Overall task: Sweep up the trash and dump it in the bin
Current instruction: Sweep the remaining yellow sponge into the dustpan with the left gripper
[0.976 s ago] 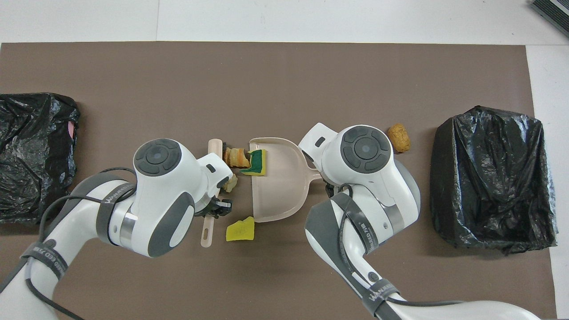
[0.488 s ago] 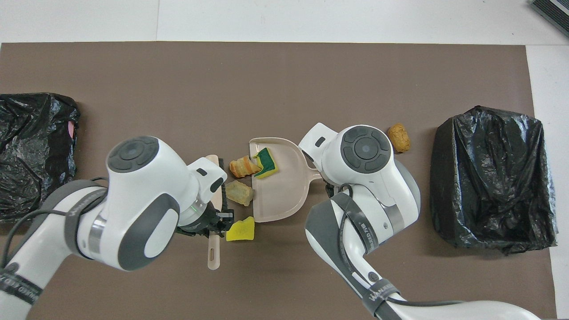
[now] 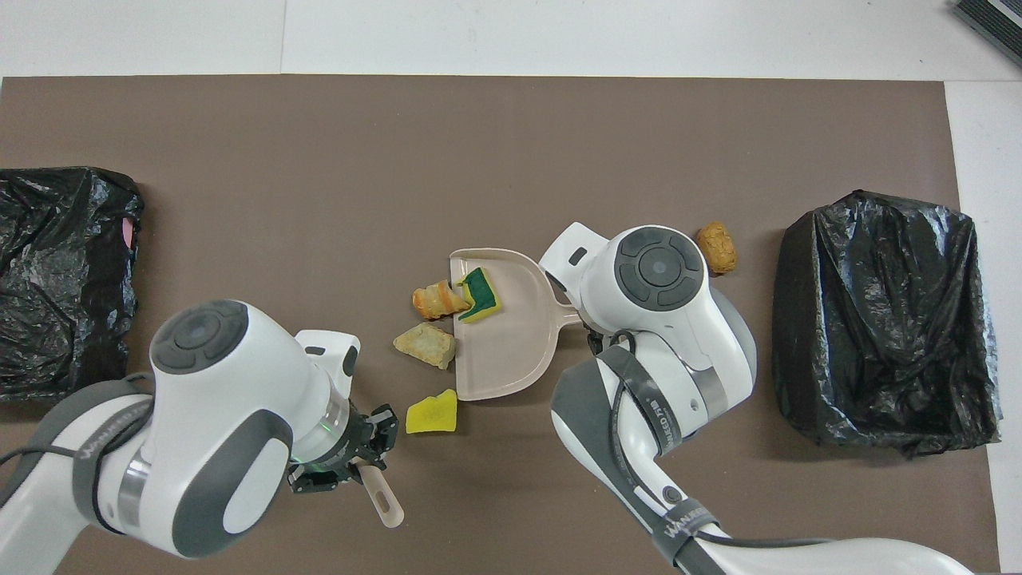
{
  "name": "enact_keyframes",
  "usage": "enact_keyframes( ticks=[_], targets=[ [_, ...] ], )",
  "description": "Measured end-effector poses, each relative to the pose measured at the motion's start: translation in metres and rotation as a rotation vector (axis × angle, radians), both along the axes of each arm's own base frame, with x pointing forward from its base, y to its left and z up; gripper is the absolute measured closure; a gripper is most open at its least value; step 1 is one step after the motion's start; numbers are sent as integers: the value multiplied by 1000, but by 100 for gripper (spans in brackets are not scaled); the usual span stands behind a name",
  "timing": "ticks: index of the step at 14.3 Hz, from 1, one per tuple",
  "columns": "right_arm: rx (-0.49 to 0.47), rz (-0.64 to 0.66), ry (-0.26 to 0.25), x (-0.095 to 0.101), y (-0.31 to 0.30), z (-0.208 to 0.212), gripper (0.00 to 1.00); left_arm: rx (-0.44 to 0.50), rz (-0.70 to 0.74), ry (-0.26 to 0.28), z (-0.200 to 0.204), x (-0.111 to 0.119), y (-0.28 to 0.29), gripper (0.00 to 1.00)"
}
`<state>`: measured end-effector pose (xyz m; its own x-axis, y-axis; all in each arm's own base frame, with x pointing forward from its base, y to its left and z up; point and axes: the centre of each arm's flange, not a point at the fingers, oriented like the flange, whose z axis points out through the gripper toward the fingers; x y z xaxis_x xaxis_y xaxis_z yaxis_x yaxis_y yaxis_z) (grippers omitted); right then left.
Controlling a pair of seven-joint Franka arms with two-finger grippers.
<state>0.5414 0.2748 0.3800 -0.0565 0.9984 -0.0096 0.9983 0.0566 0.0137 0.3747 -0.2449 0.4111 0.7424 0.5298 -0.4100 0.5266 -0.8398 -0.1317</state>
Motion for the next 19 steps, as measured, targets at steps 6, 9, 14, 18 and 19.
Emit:
enact_keyframes(
  ticks=[6,9,14,18,19],
  targets=[
    [-9,19,7,-9,-9,0,69,29,121,-116,-47,-38,-57,74],
    [-11,21,7,-11,-10,1,69,22,156,-158,-68,-31,-69,74],
    [-13,22,6,-11,-10,0,69,-51,221,-272,-60,25,-63,74],
    [-13,23,6,-11,-10,1,69,-58,238,-284,-55,70,-53,74],
    [-13,23,6,-11,-10,1,69,-40,206,-251,-54,72,-47,74]
  ],
)
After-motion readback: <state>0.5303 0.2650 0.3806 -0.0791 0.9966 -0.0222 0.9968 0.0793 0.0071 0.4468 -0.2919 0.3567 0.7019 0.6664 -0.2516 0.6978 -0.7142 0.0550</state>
